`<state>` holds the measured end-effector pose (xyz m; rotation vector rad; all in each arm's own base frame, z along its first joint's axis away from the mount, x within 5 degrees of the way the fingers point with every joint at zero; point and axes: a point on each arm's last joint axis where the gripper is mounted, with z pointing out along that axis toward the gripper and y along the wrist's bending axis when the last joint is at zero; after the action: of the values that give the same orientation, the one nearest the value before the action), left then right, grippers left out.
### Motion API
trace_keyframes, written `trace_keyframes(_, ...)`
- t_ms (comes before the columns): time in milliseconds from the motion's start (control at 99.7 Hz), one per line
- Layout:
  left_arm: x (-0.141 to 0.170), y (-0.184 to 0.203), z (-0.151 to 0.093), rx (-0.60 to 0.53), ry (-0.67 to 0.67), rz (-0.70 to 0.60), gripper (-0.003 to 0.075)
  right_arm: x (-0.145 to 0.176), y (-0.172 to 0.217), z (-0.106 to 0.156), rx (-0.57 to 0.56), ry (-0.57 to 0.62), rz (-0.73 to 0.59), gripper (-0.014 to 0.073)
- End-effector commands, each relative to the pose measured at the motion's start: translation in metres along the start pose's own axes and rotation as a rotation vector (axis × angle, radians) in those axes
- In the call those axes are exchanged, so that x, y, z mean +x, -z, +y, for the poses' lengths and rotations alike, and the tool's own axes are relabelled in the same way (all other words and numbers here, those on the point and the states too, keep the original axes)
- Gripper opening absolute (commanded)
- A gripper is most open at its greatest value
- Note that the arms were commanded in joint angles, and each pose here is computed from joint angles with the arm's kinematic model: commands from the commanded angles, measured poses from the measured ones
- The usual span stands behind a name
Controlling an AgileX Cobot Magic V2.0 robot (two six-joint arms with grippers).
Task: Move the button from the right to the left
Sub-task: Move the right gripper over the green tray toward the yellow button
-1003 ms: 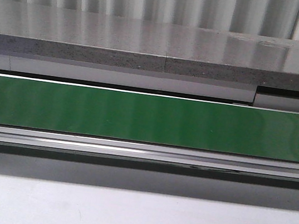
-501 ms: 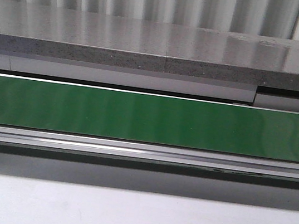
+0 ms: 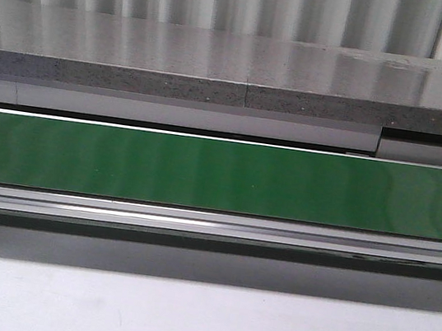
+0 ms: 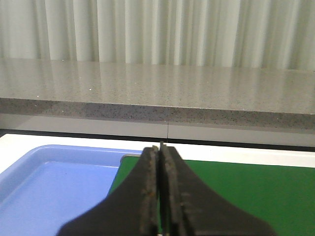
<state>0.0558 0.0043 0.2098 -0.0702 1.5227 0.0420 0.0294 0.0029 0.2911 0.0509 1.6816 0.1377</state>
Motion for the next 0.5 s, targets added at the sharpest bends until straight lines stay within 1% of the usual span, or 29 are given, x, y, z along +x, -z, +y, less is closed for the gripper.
trace_keyframes(0, -0.001, 0.002, -0.001, 0.021, 0.009, -0.092, -0.0020, -0.026, 0.002, 0.003, 0.000, 0.002, 0.036, -0.0068)
trace_keyframes(150, -0.001, 0.002, -0.001, 0.021, 0.009, -0.092, -0.0020, -0.047, -0.004, 0.006, 0.020, 0.002, 0.258, -0.0068)
trace_keyframes(231, -0.001, 0.002, -0.001, 0.021, 0.009, -0.092, -0.0020, -0.055, -0.010, 0.008, 0.019, -0.007, 0.333, -0.0068)
trace_keyframes(301, -0.001, 0.002, -0.001, 0.021, 0.009, -0.092, -0.0020, -0.059, -0.015, 0.010, 0.013, -0.017, 0.355, -0.0068)
trace_keyframes(491, -0.001, 0.002, -0.001, 0.021, 0.009, -0.092, -0.0020, -0.060, -0.021, 0.010, 0.013, -0.019, 0.354, -0.0068)
